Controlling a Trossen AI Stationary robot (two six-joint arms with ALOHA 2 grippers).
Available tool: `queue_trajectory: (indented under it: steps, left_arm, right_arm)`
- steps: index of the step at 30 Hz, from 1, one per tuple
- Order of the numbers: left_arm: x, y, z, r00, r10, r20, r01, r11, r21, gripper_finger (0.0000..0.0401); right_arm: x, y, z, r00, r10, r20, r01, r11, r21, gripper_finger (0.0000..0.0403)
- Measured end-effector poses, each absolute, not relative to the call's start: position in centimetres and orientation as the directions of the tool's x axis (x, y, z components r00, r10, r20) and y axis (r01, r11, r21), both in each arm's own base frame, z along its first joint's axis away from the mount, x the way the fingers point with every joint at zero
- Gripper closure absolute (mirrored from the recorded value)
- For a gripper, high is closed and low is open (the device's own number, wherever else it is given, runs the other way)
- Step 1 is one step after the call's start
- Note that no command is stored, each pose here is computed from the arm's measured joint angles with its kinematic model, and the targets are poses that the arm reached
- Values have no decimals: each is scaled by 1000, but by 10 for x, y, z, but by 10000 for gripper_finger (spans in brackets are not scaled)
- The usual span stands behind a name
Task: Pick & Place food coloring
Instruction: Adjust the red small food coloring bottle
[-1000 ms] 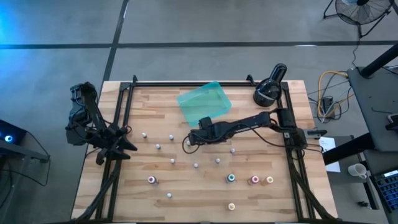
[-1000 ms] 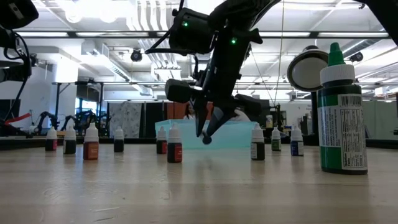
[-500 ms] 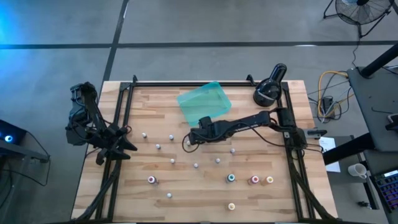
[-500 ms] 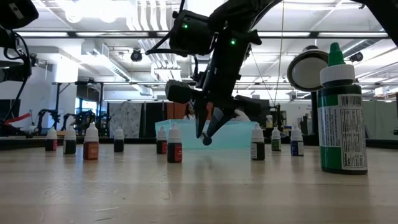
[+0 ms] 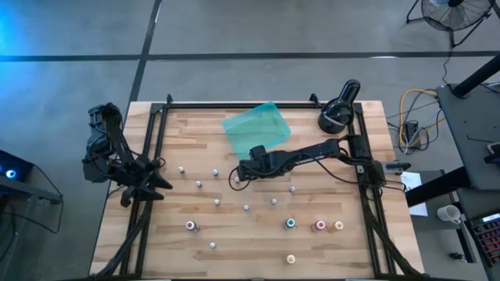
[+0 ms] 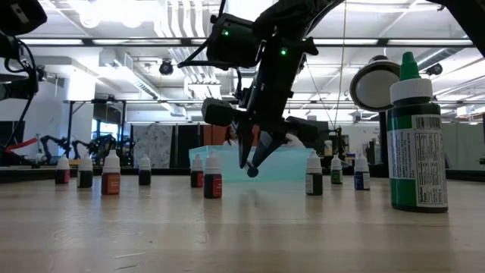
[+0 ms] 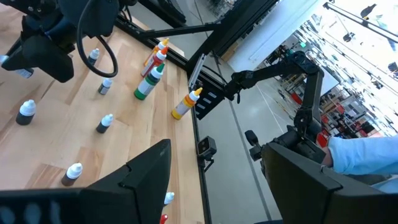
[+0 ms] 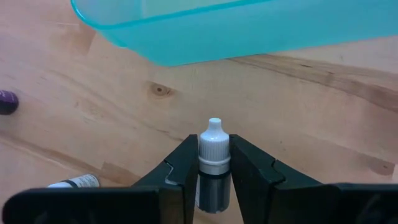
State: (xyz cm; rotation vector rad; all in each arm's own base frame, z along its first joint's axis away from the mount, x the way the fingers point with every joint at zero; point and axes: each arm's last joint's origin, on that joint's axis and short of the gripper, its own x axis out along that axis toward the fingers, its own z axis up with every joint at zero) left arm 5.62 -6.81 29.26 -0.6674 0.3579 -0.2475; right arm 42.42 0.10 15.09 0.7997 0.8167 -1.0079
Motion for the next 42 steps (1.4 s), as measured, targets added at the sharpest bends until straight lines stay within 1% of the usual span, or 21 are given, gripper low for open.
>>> queue_trajectory:
  steps: [5,11,13,18,21,24,27,30,32,35,37,40,42]
  left_arm:
    - [56,-68,293,910,-336,-243,109,760,-641,176]
    - [56,-68,293,910,-336,-243,109,760,-641,176]
    - [56,-68,293,910,-335,-243,109,760,-641,176]
    - [56,-68,293,910,-336,-243,109,760,-641,176]
    - [56,-68,293,910,-336,-243,109,760,-641,176]
    - [56,-68,293,910,-335,-243,109,760,-641,176]
    - [56,-68,293,910,-335,-243,109,760,-641,176]
    - [56,-68,293,910,-335,-243,109,760,-641,176]
    - [56,-68,293,910,-336,-243,109,760,-641,176]
    - [56,-68,293,910,-335,-243,109,760,-641,176]
    - [56,-68,293,910,-335,-243,109,760,-641,176]
    - [56,-68,293,910,-336,-243,109,760,-641,176]
    - [56,-68,293,910,-336,-243,109,760,-641,176]
  right_arm:
    - [424,1,151,309,-389,-868,929,318,188,332]
    - [424,1,151,309,-377,-873,929,315,193,302]
    - [424,1,151,308,-368,-877,928,319,192,298]
    - [423,0,150,303,-354,-885,928,320,190,306]
    - [423,-2,150,297,-337,-893,922,345,176,313]
    - [421,-10,149,272,-278,-921,915,372,158,313]
    - [421,-24,148,275,-191,-942,902,390,185,304]
    - [421,-39,149,294,-140,-946,908,350,230,291]
    - [422,-48,152,303,-129,-944,911,331,247,284]
    - [424,-57,157,324,-118,-939,901,340,268,273]
    - [424,-62,158,332,-83,-940,894,345,285,268]
    - [422,-68,157,330,-26,-944,898,317,305,263]
    - [421,-70,153,325,27,-945,895,315,316,262]
